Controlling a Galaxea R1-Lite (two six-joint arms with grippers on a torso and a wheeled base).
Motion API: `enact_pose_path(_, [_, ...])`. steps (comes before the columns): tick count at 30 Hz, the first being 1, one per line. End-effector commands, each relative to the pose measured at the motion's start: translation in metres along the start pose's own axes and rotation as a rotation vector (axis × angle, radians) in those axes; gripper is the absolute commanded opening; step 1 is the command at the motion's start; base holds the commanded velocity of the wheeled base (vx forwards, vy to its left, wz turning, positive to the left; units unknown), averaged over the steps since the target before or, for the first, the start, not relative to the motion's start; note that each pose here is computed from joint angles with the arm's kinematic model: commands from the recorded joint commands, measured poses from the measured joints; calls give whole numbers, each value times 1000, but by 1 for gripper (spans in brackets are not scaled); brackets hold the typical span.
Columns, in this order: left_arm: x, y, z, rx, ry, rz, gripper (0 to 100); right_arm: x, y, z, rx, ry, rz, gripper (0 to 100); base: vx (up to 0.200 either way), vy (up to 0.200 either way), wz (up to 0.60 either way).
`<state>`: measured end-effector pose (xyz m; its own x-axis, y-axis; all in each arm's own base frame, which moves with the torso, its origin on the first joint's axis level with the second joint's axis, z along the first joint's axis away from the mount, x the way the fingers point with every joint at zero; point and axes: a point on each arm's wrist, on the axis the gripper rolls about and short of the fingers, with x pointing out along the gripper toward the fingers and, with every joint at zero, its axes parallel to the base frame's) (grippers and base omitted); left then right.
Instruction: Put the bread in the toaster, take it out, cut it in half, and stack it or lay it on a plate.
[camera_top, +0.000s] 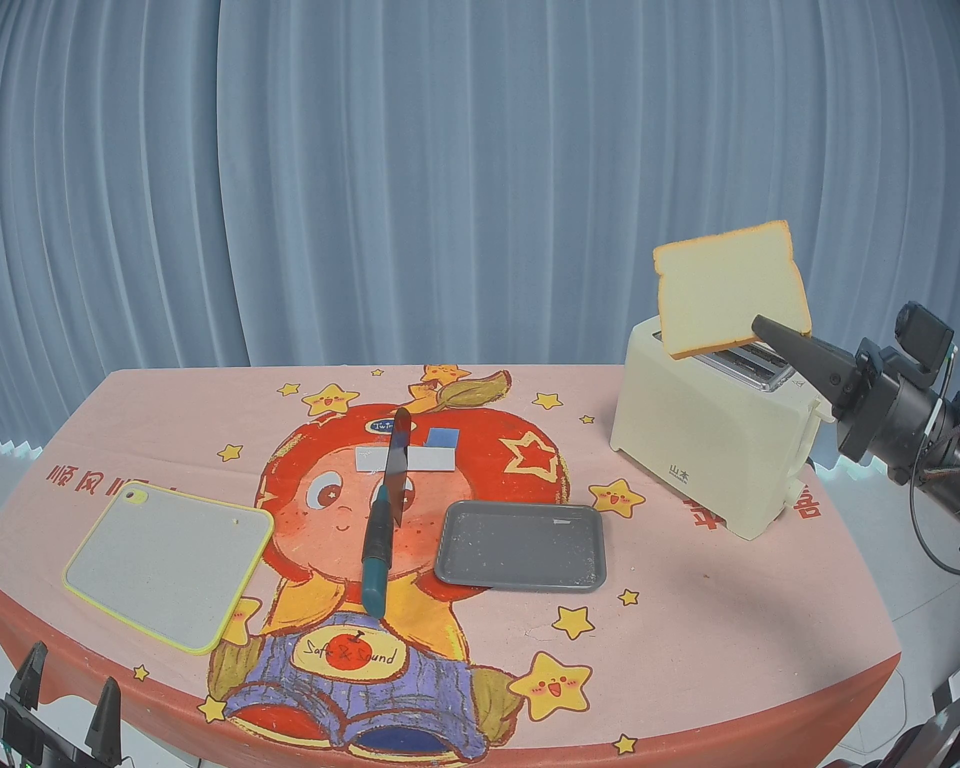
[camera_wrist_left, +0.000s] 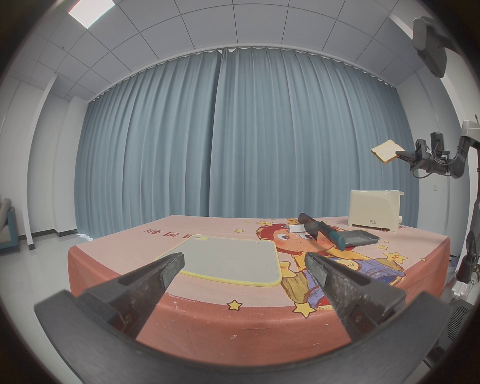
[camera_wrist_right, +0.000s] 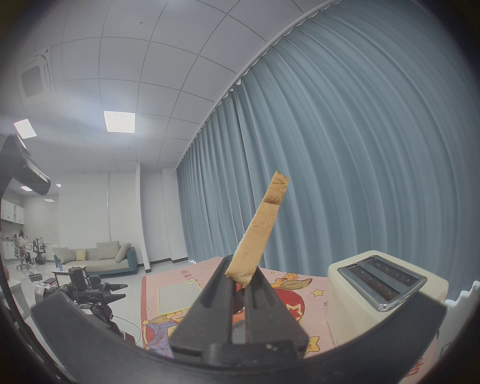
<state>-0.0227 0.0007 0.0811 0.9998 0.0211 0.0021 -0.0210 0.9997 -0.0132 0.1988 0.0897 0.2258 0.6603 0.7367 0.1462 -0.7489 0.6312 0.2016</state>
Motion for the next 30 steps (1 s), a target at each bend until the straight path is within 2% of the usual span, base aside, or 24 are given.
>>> enact_pose_path(1, [1, 0, -5, 0, 19, 1, 100, 1, -12, 1, -2, 6, -24, 0, 0, 0, 0])
enact_pose_path(10, [1, 0, -5, 0, 19, 1, 100, 8, -24, 10, -19, -10, -28, 0, 0, 0, 0])
enact_pose_path(13, [1, 0, -5, 0, 21, 1, 100, 10, -26, 11, -19, 32, -41, 0, 0, 0, 0])
enact_pose_path(16, [1, 0, -5, 0, 19, 1, 100, 11, -29, 13, -47, 107, -61, 0, 0, 0, 0])
enact_pose_path(19, [1, 0, -5, 0, 19, 1, 100, 9, -31, 15, -53, 147, -42, 0, 0, 0, 0])
enact_pose_path(22, [1, 0, -5, 0, 19, 1, 100, 8, -36, 25, -65, 128, -51, 0, 0, 0, 0])
enact_pose_path(27, [1, 0, -5, 0, 19, 1, 100, 3, -48, 30, -77, 120, -87, 0, 0, 0, 0])
enact_pose_path(30, [1, 0, -5, 0, 19, 1, 100, 0, -52, 32, -108, 116, -107, 0, 0, 0, 0])
